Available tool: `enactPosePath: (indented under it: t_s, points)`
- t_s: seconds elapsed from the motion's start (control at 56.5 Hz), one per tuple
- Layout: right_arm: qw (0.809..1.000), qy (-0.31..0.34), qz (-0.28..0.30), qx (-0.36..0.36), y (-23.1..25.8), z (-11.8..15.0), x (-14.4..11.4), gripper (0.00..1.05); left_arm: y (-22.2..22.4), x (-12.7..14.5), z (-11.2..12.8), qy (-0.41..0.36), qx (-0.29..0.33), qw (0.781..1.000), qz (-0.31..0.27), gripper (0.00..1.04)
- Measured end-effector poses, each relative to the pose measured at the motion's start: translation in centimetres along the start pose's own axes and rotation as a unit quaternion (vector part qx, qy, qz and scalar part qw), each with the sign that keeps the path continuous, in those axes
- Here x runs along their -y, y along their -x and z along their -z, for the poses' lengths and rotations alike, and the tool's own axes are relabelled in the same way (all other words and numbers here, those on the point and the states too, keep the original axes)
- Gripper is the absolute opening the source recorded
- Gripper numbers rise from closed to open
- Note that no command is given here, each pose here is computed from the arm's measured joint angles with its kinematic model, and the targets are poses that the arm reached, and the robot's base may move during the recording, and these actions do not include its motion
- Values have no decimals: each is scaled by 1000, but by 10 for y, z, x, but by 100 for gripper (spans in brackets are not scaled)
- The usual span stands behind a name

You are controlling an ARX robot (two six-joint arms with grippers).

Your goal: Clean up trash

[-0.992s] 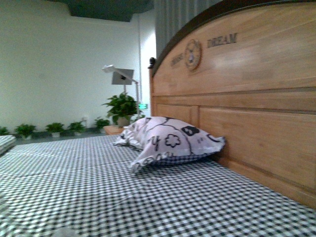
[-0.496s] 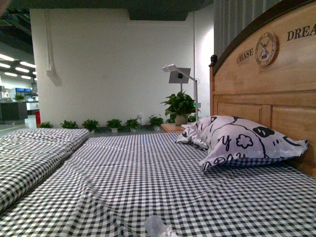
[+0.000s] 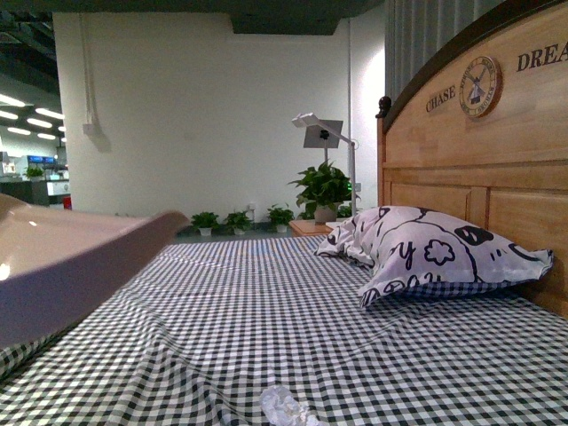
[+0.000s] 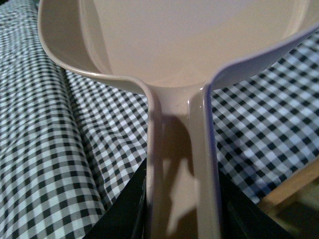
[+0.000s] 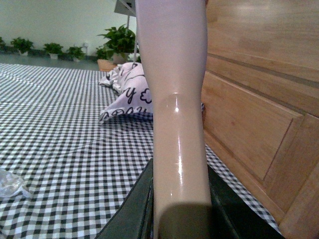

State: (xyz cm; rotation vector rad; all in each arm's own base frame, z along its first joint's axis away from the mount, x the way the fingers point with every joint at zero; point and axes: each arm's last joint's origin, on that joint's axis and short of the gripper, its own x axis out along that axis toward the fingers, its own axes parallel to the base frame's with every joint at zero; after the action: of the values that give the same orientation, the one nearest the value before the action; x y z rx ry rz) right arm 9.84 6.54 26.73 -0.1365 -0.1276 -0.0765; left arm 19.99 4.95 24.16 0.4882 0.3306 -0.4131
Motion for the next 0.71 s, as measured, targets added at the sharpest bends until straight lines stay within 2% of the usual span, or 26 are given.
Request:
enactPosePath:
  t_s: [0.124, 0.283, 0.709]
  points:
    - [1000, 0, -1, 0, 0, 0, 0, 21, -21, 4, 3, -50, -11, 997, 52, 27]
    - [1000, 0, -1, 0, 0, 0, 0, 21, -40, 8, 2, -68, -12, 993, 92, 27]
    - [1000, 0, -1, 0, 0, 0, 0, 21, -76, 8, 12, -76, -50, 985, 146, 27]
